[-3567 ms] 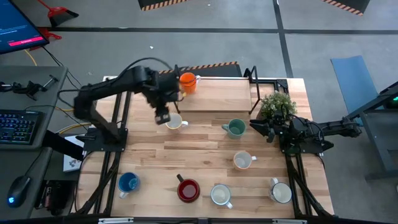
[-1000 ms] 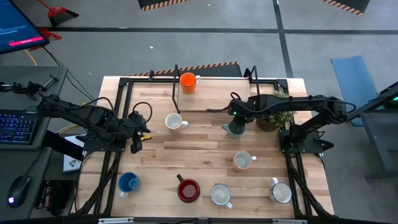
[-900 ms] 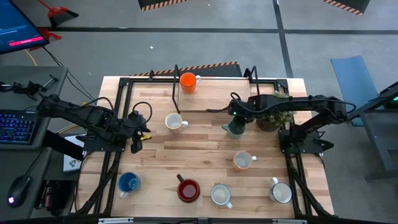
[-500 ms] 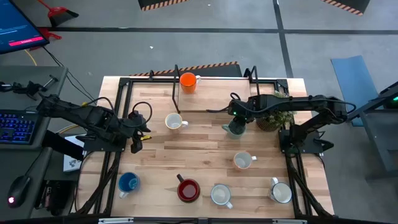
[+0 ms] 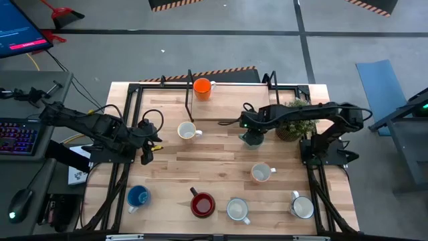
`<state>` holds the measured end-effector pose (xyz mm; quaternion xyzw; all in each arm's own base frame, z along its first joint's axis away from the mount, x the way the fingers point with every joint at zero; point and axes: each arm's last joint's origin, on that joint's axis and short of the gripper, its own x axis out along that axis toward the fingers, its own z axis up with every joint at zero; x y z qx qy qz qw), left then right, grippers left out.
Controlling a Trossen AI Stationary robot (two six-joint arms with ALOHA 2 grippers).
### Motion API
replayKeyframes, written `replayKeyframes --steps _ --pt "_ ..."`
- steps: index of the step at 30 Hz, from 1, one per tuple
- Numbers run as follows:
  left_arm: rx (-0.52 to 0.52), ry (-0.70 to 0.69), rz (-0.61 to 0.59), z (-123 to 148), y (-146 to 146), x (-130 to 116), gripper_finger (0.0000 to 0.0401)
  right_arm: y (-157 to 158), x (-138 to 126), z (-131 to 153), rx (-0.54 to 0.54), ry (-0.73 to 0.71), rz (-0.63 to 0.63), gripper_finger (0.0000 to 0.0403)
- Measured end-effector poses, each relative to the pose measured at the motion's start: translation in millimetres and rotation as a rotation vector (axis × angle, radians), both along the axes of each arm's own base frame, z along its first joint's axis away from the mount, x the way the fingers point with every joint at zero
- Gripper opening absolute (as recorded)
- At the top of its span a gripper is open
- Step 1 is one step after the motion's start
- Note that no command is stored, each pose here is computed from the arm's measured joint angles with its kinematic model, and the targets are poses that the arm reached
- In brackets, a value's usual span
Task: Place coffee mugs
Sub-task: Put the green mug on the shelf
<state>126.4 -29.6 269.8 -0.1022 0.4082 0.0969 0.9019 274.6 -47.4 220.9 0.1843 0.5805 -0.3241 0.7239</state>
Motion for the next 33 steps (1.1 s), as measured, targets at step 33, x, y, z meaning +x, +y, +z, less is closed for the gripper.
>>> replayKeyframes --steps 33 --pt "0.000 0.000 -0.002 -0.1 -0.1 -0.1 0.0140 1.0 27.4 -31.9 0.152 -0.070 -0.091 0.0132"
